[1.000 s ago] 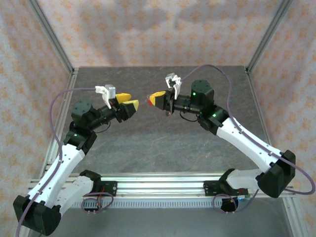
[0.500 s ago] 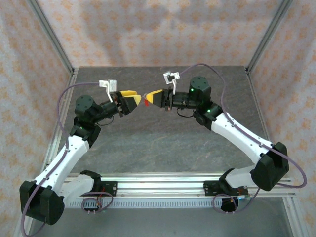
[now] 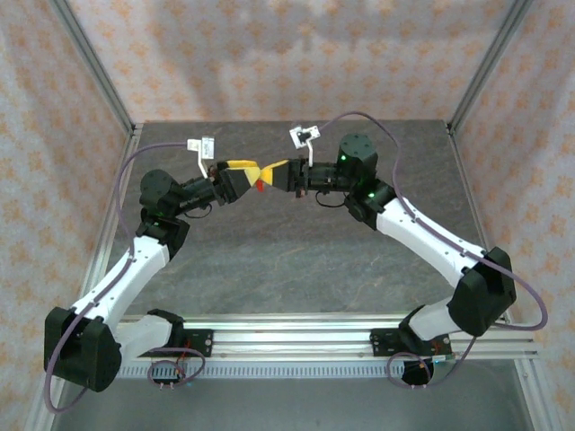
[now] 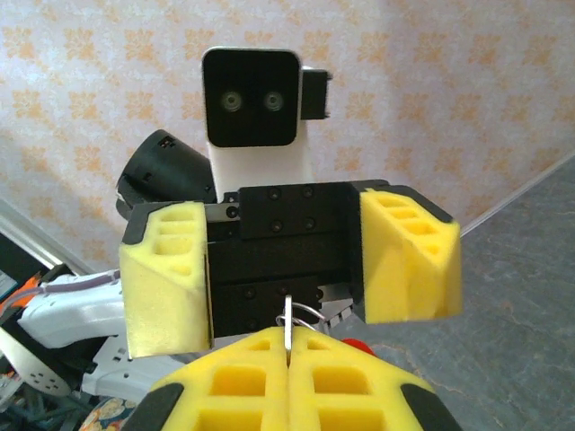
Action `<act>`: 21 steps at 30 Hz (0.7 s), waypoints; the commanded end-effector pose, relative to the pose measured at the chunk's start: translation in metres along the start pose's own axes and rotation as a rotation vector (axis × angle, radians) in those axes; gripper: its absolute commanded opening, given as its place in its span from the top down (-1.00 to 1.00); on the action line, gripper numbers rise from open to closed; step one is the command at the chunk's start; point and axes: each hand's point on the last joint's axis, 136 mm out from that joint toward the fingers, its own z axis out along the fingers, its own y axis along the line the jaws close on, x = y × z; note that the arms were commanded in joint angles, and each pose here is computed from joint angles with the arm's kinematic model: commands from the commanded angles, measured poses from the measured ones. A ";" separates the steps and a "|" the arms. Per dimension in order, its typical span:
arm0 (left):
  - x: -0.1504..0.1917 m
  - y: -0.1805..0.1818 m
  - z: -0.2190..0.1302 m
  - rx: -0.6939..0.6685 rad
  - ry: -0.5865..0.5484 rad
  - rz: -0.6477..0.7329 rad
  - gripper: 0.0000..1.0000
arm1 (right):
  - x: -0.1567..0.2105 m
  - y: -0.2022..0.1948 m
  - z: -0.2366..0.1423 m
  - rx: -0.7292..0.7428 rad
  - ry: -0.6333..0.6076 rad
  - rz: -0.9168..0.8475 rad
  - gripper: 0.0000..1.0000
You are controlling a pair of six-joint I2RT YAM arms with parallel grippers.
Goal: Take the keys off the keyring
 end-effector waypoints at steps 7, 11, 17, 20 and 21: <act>-0.013 -0.036 -0.003 0.129 -0.002 0.028 -0.40 | -0.018 0.022 0.001 -0.093 -0.018 -0.055 1.00; -0.020 -0.042 -0.009 0.162 -0.040 0.022 -0.40 | -0.018 0.027 -0.002 -0.110 -0.026 -0.058 1.00; -0.027 -0.048 -0.012 0.256 -0.057 -0.037 -0.25 | -0.022 0.035 -0.009 -0.148 -0.048 -0.053 1.00; -0.028 -0.051 -0.011 0.306 -0.043 -0.072 -0.21 | -0.025 0.039 -0.009 -0.176 -0.053 -0.047 1.00; -0.028 -0.050 -0.009 0.309 -0.031 -0.088 -0.19 | -0.025 0.040 -0.009 -0.183 -0.053 -0.042 1.00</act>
